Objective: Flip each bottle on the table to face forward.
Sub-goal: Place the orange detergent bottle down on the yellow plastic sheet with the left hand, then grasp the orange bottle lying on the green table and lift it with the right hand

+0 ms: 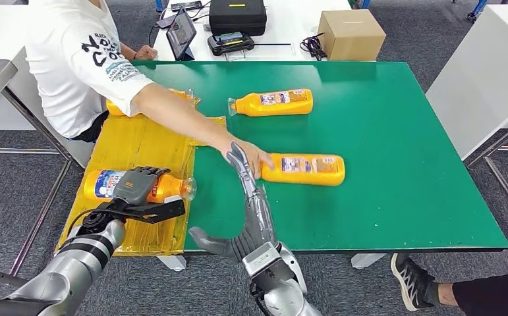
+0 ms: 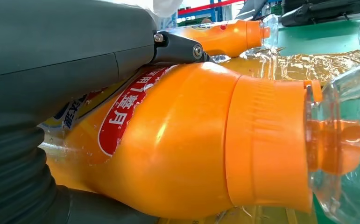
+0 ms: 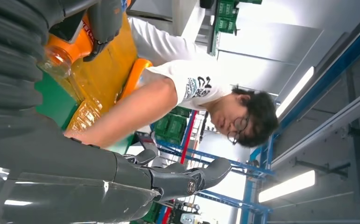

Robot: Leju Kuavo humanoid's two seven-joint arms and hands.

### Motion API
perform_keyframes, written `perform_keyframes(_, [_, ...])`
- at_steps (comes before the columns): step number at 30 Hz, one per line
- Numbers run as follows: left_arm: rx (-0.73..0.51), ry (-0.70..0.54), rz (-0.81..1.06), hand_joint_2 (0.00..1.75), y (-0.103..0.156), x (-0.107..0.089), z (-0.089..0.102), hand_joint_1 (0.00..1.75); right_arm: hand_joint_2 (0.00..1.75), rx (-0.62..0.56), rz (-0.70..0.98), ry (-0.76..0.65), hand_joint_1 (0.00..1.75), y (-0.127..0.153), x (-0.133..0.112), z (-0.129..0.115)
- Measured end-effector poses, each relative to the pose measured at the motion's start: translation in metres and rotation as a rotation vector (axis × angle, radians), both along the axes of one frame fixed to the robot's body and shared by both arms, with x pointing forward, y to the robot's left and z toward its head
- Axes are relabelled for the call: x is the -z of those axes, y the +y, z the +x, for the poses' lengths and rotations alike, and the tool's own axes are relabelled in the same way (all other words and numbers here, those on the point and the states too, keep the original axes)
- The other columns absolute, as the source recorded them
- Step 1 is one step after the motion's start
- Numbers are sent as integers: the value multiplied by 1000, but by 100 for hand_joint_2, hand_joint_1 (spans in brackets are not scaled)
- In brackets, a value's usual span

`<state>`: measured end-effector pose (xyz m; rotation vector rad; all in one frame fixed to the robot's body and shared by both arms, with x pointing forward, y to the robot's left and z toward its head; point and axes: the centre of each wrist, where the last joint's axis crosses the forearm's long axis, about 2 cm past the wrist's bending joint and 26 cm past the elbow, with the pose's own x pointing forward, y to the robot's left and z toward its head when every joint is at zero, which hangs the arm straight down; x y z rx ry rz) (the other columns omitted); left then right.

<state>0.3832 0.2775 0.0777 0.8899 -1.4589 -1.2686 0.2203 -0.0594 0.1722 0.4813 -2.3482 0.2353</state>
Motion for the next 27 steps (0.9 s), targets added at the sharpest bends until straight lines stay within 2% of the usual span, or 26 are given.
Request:
perform_keyframes(1, [3,10,0,175,0,0,0,43,175,-3,-1,1,0,0,0,0])
perform_keyframes(2, [8,21,0,175,0,0,0,7,175,-8,-2,2,0,0,0,0])
perform_keyframes(3, [15,34,-2,175,1,0,1,0,175,-13,-3,4,0,1,1,0])
perform_keyframes(9, [96,171,-87,175,6,-1,5,0,175,-47,-14,19,0,2,5,0])
perform_keyframes(13, [114,249,-153,0,10,-2,6,0,175,-63,-20,27,0,4,8,0])
perform_keyframes(21, [109,322,-262,0,18,-1,7,0,175,-74,-33,43,0,6,14,0])
perform_keyframes(27, [129,370,-413,0,25,1,5,0,175,-92,-44,50,0,8,17,0])
